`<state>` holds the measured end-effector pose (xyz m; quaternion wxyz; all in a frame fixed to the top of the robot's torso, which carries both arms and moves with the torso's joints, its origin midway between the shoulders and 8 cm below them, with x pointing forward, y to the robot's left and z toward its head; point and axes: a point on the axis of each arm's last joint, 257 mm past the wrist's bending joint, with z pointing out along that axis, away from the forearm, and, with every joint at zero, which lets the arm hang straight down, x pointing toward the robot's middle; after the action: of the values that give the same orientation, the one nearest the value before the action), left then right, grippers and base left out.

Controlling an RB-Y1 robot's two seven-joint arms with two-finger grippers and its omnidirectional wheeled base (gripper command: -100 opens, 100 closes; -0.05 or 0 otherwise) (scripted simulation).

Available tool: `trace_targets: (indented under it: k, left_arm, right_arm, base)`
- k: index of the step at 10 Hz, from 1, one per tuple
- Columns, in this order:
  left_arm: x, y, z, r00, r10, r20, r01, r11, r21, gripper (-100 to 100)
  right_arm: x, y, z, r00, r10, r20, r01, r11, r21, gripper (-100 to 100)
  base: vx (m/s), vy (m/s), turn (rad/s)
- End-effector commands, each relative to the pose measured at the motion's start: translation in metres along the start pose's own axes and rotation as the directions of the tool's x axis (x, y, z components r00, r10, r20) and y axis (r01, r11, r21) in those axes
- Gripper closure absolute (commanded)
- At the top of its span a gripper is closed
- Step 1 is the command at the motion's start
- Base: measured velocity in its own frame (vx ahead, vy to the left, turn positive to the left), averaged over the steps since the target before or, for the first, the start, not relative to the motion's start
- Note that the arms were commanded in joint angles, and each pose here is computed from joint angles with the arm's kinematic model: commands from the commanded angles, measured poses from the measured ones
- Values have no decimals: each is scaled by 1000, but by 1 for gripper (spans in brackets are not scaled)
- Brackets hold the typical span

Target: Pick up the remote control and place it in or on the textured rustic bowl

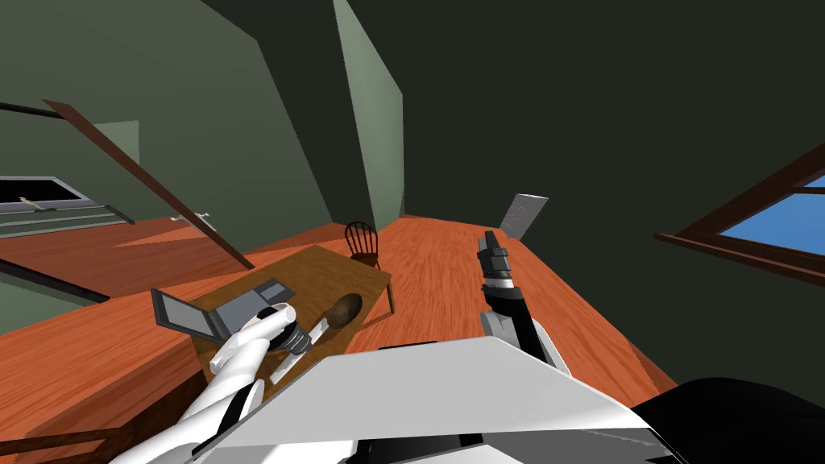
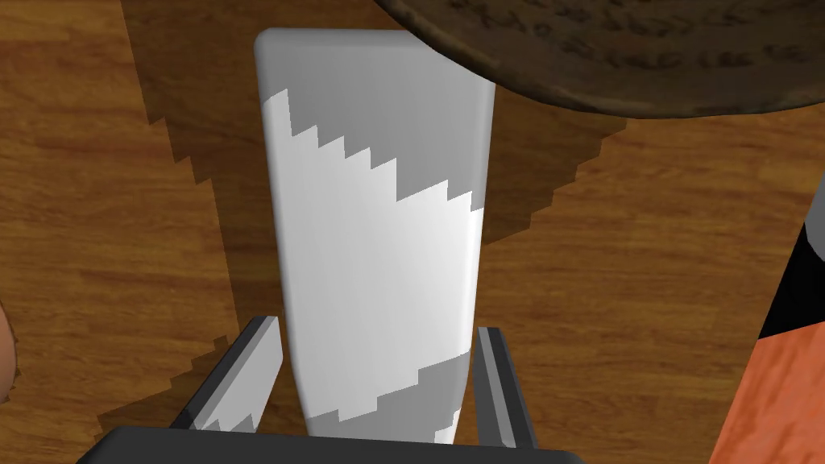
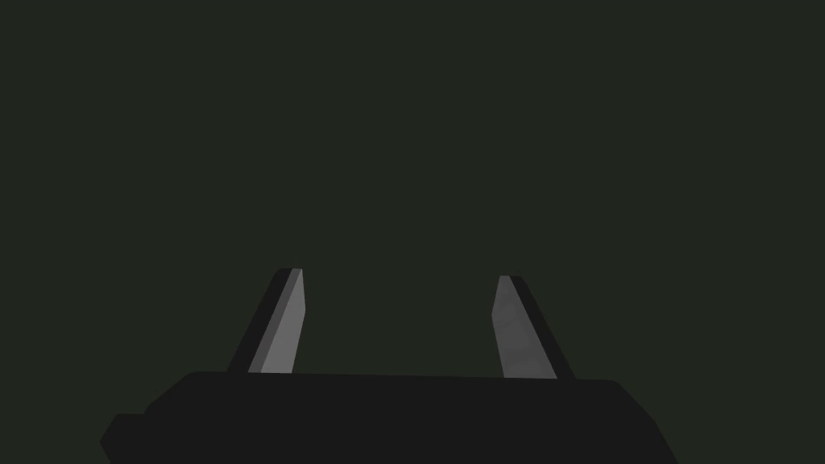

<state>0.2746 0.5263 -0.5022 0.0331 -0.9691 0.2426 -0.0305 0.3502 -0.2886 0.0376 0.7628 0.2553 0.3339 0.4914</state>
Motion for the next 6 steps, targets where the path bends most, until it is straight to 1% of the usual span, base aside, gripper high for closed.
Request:
trace_targets:
  k: [1,2,4,6]
  left_arm:
    - [6,-12,-13,1000,-1,-7,1,1000,17,100]
    - [18,-25,-27,1000,-6,-13,6,999,32,100]
    - [27,-34,-40,1000,-15,-13,16,999,36,100]
    - [33,-39,-51,1000,-28,-7,28,999,33,100]
  right_arm:
    - [0,0,0,1000,0,0,0,1000,0,0]
    - [0,0,0,1000,0,0,0,1000,0,0]
    - [0,0,0,1000,0,0,0,1000,0,0]
    - [0,0,0,1000,0,0,0,1000,0,0]
  base:
    - [-51,-64,-18]
    - [-75,-72,-71]
    - [-70,-53,-67]
    - [-42,-8,-60]
